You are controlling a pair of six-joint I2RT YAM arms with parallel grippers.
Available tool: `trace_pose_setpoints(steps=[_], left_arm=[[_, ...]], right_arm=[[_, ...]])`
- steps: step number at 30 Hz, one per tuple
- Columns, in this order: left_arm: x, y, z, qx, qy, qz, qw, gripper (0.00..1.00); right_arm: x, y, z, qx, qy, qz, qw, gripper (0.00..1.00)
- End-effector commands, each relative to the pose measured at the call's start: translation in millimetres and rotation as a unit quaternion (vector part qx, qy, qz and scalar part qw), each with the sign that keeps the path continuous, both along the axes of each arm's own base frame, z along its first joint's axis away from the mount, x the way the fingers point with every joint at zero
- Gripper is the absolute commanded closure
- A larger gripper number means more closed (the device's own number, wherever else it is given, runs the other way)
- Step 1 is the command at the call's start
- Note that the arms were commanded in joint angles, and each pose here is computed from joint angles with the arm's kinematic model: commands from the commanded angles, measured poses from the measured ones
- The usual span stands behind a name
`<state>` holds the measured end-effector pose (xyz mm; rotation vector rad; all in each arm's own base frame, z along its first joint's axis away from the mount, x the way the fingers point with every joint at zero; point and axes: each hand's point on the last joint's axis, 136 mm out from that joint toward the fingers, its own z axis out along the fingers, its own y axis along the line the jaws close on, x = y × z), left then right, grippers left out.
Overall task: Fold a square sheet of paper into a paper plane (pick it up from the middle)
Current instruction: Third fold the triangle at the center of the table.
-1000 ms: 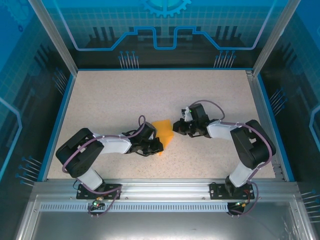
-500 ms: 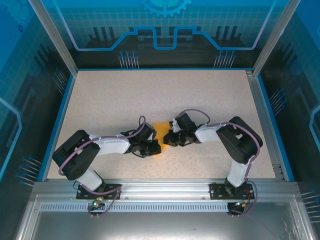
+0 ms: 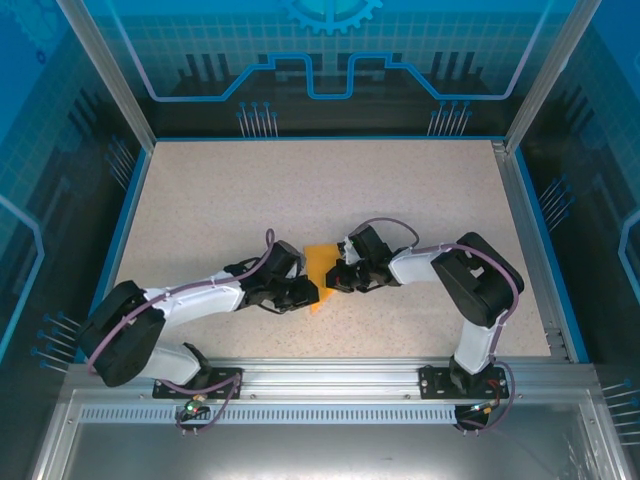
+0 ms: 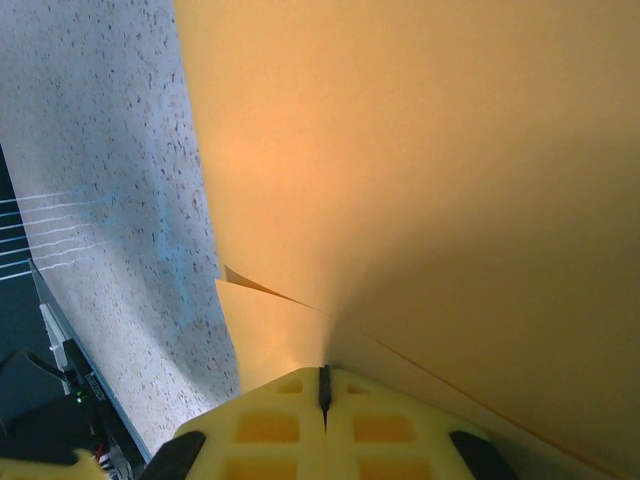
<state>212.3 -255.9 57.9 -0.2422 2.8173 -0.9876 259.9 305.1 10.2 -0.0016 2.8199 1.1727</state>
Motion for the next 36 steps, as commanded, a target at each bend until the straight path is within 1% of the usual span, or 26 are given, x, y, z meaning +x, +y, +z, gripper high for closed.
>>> trace_pose_setpoints(steps=[1,6,10,14,20,24,28,33,36], left_arm=[[5.1,-10.9,9.1,-0.042,0.022,0.029,0.998,0.79],[12.6,-7.4,-9.0,-0.034,0.034,0.07,0.996,0.79],[11.3,-20.6,-20.5,-0.069,0.052,0.061,0.994,0.78],[5.9,-17.1,-34.7,-0.067,0.066,0.069,0.993,0.78],[-15.4,6.1,-60.6,-0.008,0.106,0.078,0.991,0.78],[-33.6,14.1,-70.8,0.004,0.131,0.064,0.989,0.78],[-48.8,16.7,-70.6,0.012,0.138,0.034,0.99,0.78],[-61.4,26.0,-71.1,0.031,0.152,0.02,0.988,0.78],[-64.3,31.9,-69.3,0.043,0.15,0.021,0.987,0.78]], right_arm=[[-11.0,-22.7,-37.6,-0.073,0.035,-0.022,0.996,0.98],[-11.2,-23.2,-37.8,-0.073,0.036,-0.023,0.996,0.98],[-11.2,-23.7,-37.7,-0.076,0.036,-0.021,0.996,0.98],[-12.3,-24.2,-38.2,-0.078,0.037,-0.02,0.996,0.98],[-12.7,-26.6,-40.2,-0.083,0.04,-0.021,0.996,0.98],[-12.4,-28.1,-41.7,-0.09,0.04,-0.022,0.995,0.98],[-12.2,-29.3,-41.7,-0.095,0.042,-0.022,0.994,0.98],[-12.0,-30.1,-41.1,-0.096,0.044,-0.024,0.994,0.97],[-11.9,-30.1,-39.6,-0.095,0.043,-0.025,0.994,0.97]])
